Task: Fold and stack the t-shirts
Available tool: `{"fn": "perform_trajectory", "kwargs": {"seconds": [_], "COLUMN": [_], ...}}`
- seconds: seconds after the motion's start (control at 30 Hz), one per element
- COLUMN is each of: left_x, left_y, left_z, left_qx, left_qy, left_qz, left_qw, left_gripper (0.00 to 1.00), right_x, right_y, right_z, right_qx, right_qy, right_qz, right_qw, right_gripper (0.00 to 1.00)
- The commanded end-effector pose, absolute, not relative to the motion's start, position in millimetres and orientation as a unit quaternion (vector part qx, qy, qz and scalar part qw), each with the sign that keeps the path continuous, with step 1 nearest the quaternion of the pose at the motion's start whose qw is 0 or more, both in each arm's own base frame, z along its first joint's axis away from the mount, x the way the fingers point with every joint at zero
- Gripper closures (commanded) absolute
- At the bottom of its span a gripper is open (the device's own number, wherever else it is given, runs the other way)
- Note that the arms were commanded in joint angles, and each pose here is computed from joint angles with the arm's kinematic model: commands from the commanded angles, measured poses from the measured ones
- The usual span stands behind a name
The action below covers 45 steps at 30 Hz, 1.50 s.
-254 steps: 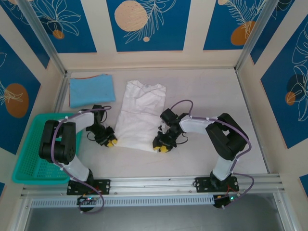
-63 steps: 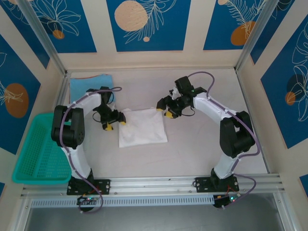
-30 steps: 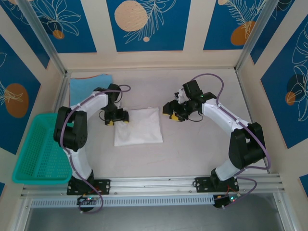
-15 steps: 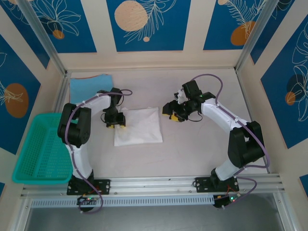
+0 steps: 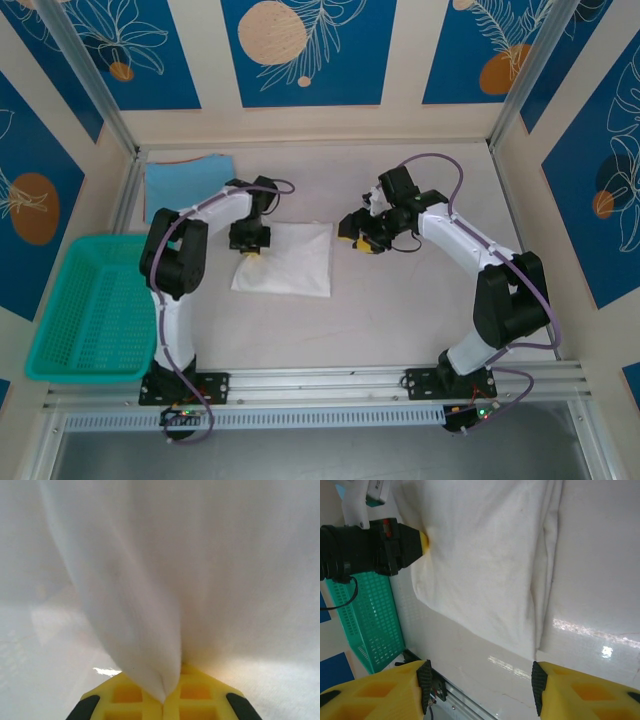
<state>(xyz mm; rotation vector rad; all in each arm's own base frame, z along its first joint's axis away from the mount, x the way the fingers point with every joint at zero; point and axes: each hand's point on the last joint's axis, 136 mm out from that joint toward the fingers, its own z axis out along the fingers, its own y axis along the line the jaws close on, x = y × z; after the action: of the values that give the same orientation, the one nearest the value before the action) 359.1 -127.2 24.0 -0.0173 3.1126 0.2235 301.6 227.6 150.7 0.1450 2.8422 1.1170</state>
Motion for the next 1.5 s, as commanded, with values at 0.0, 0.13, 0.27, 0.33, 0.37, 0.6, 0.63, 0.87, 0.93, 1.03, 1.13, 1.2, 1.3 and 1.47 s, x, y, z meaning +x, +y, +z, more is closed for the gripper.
{"fn": "perform_trajectory", "kwargs": {"seconds": [0.0,0.13,0.27,0.33,0.37,0.6,0.63,0.87,0.93,1.03,1.13,1.2,1.3,1.47], "left_x": [377,401,430,441,447,483,486,513,523,535,536,534,536,536], "left_y": [-106,-108,-125,-132,-135,-133,-130,-94,-93,-92,-73,-59,-46,-34], "left_z": [14,45,75,89,95,140,146,175,188,210,225,234,247,263], "left_qx": [-0.023,-0.031,-0.038,-0.040,-0.043,-0.061,-0.066,-0.117,-0.099,-0.068,-0.083,-0.097,-0.114,-0.129], "left_qy": [0.985,0.977,0.976,0.974,0.973,0.960,0.958,0.951,0.948,0.940,0.935,0.931,0.926,0.922], "left_qz": [0.172,0.208,0.196,0.194,0.191,0.204,0.205,0.166,0.159,0.166,0.168,0.174,0.168,0.151], "left_qw": [0.024,0.046,0.091,0.111,0.121,0.184,0.191,0.232,0.258,0.291,0.301,0.305,0.319,0.333], "left_gripper": [1.00,1.00,1.00,1.00,1.00,1.00,1.00,1.00,1.00,1.00,1.00,1.00,1.00,1.00], "right_x": [300,298,297,296,296,290,290,287,286,286,287,287,288,290], "right_y": [223,218,211,208,206,187,186,177,178,179,179,180,182,185], "right_z": [167,172,178,179,181,183,184,188,187,186,186,185,185,185], "right_qx": [0.039,0.040,0.046,0.048,0.049,0.071,0.072,0.081,0.081,0.082,0.081,0.081,0.081,0.077], "right_qy": [0.930,0.933,0.937,0.939,0.941,0.953,0.953,0.955,0.956,0.956,0.957,0.958,0.958,0.961], "right_qz": [0.363,0.354,0.339,0.332,0.328,0.282,0.279,0.266,0.265,0.264,0.261,0.260,0.259,0.253], "right_qw": [0.052,0.060,0.067,0.069,0.072,0.085,0.089,0.102,0.100,0.098,0.095,0.093,0.090,0.084], "right_gripper": [0.42,0.42,0.43,0.43,0.43,0.44,0.44,0.44,0.44,0.44,0.44,0.44,0.44,0.44]}}
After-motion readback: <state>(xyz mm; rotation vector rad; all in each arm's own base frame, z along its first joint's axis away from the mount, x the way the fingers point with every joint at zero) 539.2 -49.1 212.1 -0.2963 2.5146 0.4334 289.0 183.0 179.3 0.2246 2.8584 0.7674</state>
